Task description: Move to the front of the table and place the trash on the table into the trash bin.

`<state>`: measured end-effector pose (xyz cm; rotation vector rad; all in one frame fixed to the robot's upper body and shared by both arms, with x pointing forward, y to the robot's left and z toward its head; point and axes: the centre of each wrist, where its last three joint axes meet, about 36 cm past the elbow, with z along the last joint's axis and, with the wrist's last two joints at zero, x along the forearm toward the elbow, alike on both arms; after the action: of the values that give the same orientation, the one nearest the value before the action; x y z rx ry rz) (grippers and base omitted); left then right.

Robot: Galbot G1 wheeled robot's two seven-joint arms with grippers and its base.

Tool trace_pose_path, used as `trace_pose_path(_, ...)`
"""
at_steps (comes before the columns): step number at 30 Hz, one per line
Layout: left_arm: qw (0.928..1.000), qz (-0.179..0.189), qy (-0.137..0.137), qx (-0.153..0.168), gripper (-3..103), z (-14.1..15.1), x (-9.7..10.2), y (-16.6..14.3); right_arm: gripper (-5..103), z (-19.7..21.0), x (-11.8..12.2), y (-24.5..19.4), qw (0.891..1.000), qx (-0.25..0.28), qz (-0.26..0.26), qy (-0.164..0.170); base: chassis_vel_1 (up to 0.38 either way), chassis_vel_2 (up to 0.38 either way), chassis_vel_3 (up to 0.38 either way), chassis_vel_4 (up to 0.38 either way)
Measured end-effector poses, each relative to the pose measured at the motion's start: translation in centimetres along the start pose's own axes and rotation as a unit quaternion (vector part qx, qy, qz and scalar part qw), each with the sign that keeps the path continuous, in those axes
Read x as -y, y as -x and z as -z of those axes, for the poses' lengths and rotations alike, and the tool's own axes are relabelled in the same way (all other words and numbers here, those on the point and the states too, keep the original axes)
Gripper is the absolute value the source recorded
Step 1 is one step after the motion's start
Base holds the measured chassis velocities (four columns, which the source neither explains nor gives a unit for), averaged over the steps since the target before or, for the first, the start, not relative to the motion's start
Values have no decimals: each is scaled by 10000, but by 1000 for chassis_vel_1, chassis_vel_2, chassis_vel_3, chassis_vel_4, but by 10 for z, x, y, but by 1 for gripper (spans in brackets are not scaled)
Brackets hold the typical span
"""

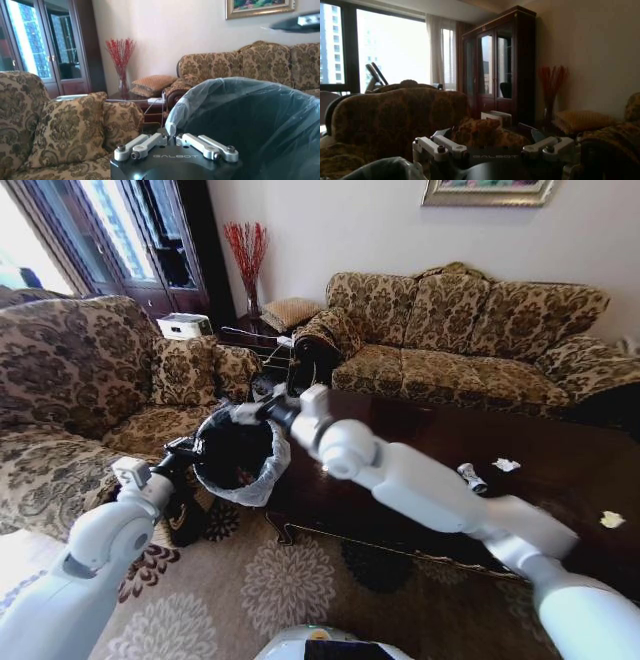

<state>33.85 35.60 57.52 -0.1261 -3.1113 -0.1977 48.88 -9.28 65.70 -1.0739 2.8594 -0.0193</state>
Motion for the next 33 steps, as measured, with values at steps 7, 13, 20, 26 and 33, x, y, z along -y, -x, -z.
trace_pose_path(7,10000,33,-16,35,1,0,1,-2,100,-31,61,-52,9944,-354,-994,-112,0,0,0,0)
trace_pose_path(13,10000,17,-4,0,1,-5,4,-2,100,-86,108,-138,9776,-843,-1899,-337,-18,-13,-15,-16)
trace_pose_path(20,10000,-44,-41,58,1,-8,6,-1,100,-129,110,-198,9630,-1112,-2429,-340,-72,-64,-69,-73)
trace_pose_path(26,9999,-36,-80,125,1,-6,9,-8,100,-153,97,-217,9535,-1049,-2821,-177,-41,-35,-37,-48)
trace_pose_path(33,9997,-24,-118,214,1,-3,13,-16,100,-167,77,-226,9501,-1067,-2933,-37,-24,49,40,-20)
